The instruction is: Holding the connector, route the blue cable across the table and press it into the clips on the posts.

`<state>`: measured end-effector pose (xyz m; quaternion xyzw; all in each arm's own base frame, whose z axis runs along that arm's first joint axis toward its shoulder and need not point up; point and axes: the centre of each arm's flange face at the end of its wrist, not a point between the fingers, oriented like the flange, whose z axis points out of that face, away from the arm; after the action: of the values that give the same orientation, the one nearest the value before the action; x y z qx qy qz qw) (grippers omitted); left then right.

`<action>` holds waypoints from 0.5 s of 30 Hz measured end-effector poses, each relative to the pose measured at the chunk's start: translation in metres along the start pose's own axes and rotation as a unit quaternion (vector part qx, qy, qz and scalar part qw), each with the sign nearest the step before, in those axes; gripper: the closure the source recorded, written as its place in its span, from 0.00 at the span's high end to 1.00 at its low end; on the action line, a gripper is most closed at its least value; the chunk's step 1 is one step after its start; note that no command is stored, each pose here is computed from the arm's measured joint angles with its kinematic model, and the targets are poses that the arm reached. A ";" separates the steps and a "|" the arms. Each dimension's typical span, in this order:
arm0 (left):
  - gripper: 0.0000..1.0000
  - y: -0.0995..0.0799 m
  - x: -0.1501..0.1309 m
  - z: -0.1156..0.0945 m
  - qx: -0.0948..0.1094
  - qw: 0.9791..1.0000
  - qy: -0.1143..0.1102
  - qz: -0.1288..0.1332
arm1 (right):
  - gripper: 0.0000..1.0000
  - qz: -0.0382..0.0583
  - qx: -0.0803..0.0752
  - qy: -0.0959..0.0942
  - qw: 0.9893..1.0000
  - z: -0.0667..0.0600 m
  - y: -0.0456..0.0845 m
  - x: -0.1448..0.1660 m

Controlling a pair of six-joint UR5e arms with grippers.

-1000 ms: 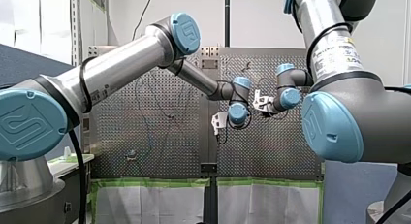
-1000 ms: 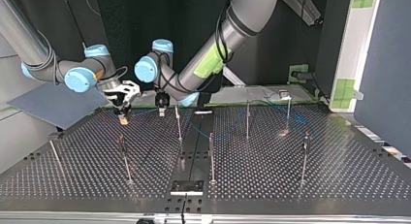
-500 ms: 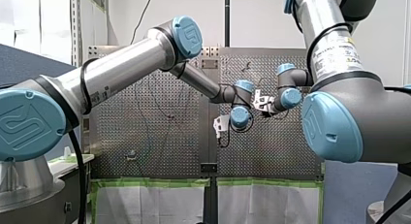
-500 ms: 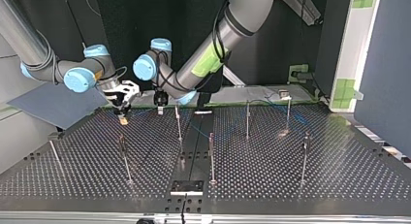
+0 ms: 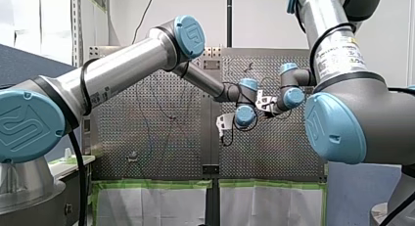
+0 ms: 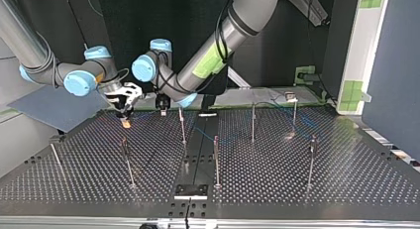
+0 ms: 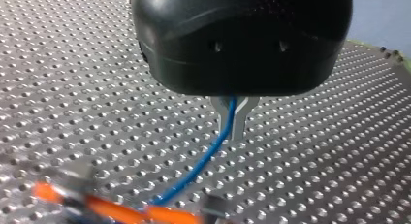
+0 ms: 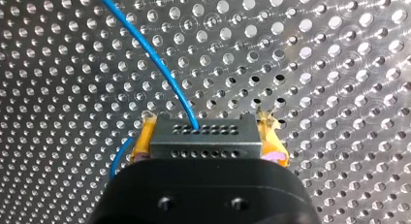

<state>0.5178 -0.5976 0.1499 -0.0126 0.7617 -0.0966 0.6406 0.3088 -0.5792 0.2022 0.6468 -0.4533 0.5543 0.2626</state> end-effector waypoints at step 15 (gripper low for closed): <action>0.00 -0.024 -0.072 -0.040 -0.030 0.999 -0.016 -0.006 | 0.00 -0.007 0.002 0.020 1.000 -0.030 -0.015 0.064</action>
<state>0.4893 -0.6057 0.2304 -0.0379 0.7535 -0.0776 0.6517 0.3059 -0.5664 0.2733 0.6394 -0.4422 0.5663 0.2737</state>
